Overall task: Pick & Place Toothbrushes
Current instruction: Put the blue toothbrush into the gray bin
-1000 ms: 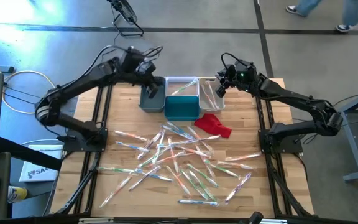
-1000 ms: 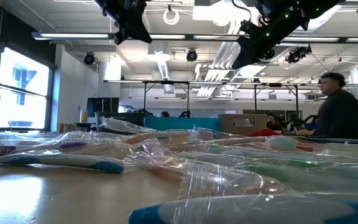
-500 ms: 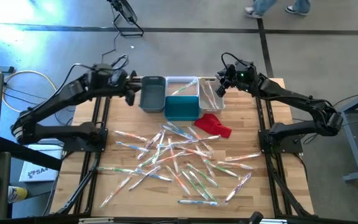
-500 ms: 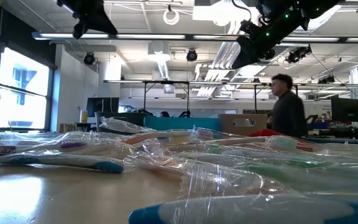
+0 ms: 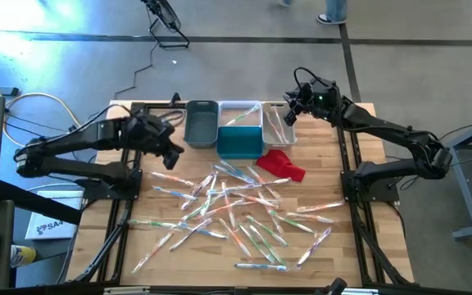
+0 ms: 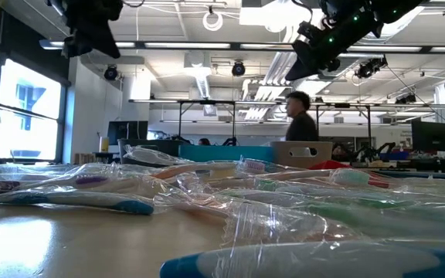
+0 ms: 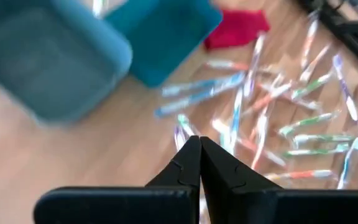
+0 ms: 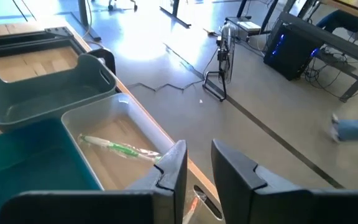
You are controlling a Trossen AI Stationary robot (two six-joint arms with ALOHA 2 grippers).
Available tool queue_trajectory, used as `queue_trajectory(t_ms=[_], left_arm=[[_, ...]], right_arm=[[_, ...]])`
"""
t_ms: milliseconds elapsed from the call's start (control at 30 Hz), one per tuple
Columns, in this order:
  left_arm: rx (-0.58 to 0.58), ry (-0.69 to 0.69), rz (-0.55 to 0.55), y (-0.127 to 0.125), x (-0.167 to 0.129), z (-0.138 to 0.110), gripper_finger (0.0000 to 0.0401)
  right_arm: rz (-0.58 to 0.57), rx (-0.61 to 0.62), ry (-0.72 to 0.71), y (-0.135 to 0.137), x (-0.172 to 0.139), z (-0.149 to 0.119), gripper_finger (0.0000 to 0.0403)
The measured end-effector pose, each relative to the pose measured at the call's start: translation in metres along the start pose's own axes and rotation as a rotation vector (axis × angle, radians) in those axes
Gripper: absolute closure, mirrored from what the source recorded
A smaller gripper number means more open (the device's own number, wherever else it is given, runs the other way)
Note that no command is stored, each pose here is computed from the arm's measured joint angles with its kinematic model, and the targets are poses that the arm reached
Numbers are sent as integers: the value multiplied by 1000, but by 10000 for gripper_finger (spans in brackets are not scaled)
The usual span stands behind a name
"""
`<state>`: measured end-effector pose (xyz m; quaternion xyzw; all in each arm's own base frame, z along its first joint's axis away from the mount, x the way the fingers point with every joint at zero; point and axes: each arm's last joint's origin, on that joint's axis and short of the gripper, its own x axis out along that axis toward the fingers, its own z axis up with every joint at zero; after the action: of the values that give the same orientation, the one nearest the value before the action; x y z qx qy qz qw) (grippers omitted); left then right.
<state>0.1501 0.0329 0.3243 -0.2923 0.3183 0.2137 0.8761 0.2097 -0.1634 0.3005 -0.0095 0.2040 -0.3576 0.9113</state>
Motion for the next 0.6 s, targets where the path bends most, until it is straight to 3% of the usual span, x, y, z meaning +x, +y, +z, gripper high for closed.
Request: queue_trajectory(t_ms=[300,433,600], left_arm=[[-330,108,-18,-16,-2,-19,400],[-490,162,53,-22,4,-29,400],[-710,229,224,-29,17,-43,400]], right_arm=[[62,1,-18,2,0,1,336],[116,0,-27,3,0,2,336],[159,0,-33,5,0,2,336]])
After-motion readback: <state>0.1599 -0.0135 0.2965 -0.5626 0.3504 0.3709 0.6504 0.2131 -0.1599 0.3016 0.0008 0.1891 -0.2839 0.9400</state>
